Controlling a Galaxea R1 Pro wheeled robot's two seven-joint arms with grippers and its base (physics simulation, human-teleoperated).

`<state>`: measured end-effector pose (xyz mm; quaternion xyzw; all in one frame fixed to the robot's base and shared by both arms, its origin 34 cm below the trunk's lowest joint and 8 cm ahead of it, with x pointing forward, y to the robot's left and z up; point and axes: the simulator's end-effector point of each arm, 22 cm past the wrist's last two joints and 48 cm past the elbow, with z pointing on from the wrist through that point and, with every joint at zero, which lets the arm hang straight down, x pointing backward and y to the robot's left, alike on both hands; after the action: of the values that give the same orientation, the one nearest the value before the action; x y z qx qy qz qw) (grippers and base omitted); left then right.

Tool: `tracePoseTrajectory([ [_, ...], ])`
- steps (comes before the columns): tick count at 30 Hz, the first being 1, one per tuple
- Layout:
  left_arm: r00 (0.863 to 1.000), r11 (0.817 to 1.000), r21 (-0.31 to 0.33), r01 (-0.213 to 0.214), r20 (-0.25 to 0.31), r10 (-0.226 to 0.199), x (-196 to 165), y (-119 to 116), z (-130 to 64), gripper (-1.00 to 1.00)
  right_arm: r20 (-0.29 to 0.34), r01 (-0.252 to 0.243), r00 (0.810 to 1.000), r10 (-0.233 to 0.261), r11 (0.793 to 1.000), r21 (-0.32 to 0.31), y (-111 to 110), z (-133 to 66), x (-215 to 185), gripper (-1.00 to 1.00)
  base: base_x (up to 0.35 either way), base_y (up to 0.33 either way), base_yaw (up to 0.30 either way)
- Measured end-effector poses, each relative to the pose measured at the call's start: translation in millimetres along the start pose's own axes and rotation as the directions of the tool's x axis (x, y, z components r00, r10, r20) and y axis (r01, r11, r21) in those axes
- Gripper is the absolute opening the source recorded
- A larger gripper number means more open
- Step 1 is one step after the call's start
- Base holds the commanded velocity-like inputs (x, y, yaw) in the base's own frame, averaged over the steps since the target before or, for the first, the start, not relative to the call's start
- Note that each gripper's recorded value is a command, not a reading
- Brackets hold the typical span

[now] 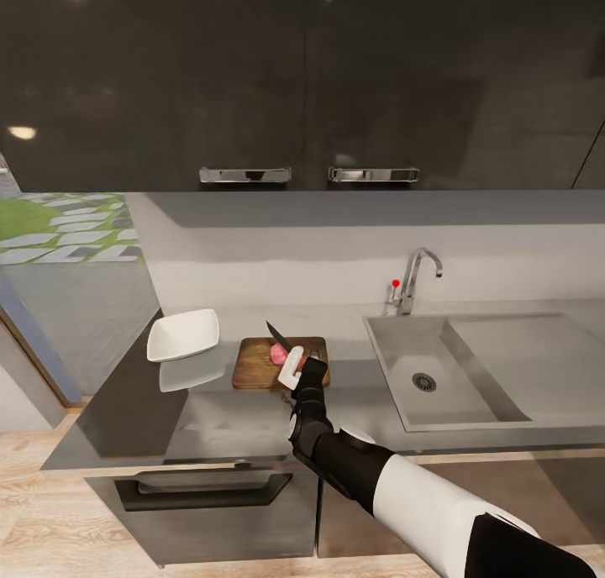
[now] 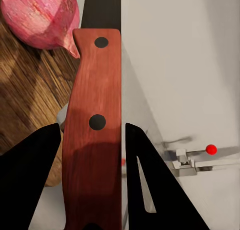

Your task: In the kitchen, take the Vidalia onion out of the sink, dice it on the chopping board with the paring knife, put the diced onion into the bowl on the countertop, then place both the paring knife and the chopping board into the sink.

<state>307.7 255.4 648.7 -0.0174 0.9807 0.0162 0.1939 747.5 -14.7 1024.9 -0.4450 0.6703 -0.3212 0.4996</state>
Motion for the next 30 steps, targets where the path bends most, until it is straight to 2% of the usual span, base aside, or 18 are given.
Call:
tracePoseTrajectory([
  [14, 1.0, 1.0, 0.0, 0.0, -0.001, 0.0, 0.6, 0.1, -0.1, 1.0, 0.0, 0.0, 1.0, 0.0, 1.0, 0.0, 0.1, 0.0, 0.0, -1.0, 0.004, 0.0, 0.0],
  [24, 1.0, 1.0, 0.0, 0.0, 0.0, 0.0, 0.3, 0.1, -0.1, 1.0, 0.0, 0.0, 1.0, 0.0, 1.0, 0.0, 0.2, -0.2, 0.0, -1.0, 0.155, 0.0, 0.0],
  [27, 1.0, 1.0, 0.0, 0.0, 0.0, 0.0, 0.2, 0.0, 0.0, 1.0, -0.001, -0.001, 1.0, 0.001, 1.0, -0.018, 5.2, -0.6, 0.8, -1.0, 0.024, 0.0, 0.0],
  [30, 1.0, 1.0, 0.0, 0.0, 0.0, 0.0, 0.1, 0.0, 0.0, 1.0, -0.003, -0.001, 1.0, 0.001, 0.998, -0.065, 17.3, -1.8, 2.0, -1.0, 0.009, 0.0, 0.0],
])
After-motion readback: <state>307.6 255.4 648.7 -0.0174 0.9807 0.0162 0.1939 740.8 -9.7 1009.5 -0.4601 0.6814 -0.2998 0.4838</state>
